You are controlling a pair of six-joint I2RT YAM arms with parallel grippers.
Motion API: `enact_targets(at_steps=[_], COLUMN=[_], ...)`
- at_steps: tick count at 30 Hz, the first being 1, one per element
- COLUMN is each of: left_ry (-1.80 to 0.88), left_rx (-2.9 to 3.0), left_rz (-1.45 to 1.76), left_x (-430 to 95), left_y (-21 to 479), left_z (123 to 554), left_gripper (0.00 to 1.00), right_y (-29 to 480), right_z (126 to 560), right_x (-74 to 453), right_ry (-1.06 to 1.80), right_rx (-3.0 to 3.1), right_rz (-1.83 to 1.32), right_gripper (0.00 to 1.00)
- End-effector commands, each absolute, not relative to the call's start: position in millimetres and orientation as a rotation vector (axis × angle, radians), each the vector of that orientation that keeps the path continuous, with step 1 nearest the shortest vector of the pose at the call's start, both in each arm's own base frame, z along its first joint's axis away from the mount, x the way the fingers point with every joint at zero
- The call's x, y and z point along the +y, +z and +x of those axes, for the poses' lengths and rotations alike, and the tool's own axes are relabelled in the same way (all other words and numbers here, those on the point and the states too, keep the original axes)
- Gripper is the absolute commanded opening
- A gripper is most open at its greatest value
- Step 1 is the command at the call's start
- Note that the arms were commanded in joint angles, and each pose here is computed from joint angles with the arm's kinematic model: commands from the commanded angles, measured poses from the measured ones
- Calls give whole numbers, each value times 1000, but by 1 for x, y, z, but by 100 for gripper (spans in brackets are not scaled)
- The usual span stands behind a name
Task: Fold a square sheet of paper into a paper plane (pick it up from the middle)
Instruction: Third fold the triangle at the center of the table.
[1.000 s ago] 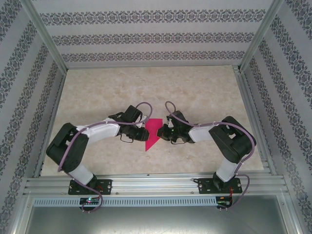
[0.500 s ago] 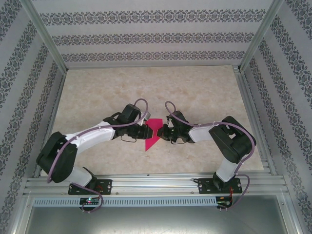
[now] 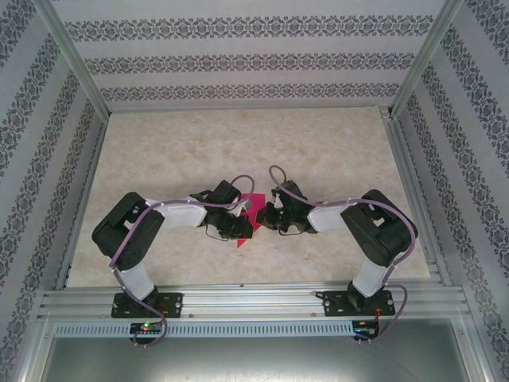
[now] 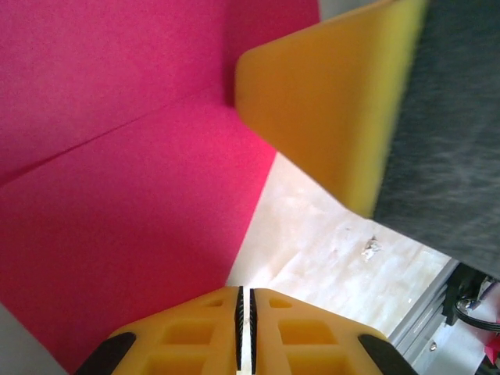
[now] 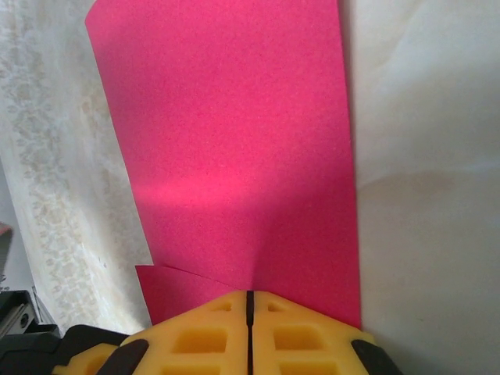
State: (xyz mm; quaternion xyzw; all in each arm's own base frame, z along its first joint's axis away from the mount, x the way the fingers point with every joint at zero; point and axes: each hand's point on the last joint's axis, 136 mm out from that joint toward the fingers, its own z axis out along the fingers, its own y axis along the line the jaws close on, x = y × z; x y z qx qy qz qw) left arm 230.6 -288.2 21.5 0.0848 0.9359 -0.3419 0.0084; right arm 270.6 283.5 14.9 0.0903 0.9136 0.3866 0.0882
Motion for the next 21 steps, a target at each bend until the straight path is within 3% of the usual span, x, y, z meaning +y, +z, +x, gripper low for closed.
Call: enact_targets(at_steps=[1, 9, 16, 21], left_ry=[-1017, -984, -1221, -1248], left_rx=[2976, 3005, 2902, 2861], left_rz=[272, 282, 221, 132], left_x=[-280, -271, -284, -280], left_y=[12, 12, 34, 43], left_z=[220, 210, 218, 232], left_gripper=[14, 14, 14, 14], right_y=[-16, -22, -25, -25], right_z=[257, 255, 253, 252], right_x=[264, 258, 255, 255], right_ry=[957, 890, 861, 857], right_rx=[2832, 2863, 2879, 2881], right_rz=[290, 274, 265, 263], right_gripper=[7, 7, 7, 7])
